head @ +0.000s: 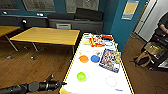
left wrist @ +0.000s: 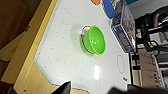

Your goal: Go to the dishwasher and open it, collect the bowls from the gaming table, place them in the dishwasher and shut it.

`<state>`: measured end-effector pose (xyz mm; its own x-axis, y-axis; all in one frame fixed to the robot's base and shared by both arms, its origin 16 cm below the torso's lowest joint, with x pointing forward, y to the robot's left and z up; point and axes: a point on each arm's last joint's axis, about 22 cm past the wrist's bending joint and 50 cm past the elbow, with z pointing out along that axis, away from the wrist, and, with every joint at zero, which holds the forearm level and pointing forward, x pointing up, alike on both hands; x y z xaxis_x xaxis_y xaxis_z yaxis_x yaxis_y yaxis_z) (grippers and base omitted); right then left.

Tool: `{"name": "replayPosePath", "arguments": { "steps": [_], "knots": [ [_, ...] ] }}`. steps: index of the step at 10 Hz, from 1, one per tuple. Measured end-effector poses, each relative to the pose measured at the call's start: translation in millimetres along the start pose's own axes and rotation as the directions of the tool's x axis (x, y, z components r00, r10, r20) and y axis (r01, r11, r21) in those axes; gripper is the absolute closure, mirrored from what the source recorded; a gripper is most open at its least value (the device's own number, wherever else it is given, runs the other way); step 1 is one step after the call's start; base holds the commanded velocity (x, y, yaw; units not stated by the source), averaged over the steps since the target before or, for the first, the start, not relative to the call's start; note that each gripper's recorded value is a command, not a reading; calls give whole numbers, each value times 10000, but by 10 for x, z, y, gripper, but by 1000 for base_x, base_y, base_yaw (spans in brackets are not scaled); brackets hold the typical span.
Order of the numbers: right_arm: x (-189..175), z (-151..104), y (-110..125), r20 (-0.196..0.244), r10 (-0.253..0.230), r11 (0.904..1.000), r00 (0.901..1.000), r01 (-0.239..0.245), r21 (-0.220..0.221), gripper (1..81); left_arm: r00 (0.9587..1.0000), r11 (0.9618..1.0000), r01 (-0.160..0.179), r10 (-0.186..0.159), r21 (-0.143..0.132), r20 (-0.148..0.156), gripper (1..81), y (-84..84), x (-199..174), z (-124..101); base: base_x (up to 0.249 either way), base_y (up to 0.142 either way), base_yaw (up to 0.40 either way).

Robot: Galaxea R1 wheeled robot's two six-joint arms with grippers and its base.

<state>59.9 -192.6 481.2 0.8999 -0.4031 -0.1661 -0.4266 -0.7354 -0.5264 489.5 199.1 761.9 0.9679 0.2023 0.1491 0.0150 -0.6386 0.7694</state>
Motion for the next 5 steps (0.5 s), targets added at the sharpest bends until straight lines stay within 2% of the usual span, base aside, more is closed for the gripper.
{"name": "replayPosePath", "arguments": {
  "steps": [2,3,4,5],
  "knots": [
    [19,27,2,-10,-14,10000,10000,14,-53,811,10000,9996,-47,45,291,77,10,-57,193,185,0,0,0],
    [0,54,-24,67,-16,10000,10000,16,-52,811,9998,9993,119,-124,353,132,10,-63,234,301,0,0,0],
    [16,69,-55,77,-38,10000,10000,38,-22,811,9985,9980,490,-498,390,209,10,-62,237,396,0,0,0],
    [48,83,-79,49,-68,10000,10000,68,-2,811,9960,9949,874,-882,500,131,10,-108,281,430,0,0,0]
  ]
}}
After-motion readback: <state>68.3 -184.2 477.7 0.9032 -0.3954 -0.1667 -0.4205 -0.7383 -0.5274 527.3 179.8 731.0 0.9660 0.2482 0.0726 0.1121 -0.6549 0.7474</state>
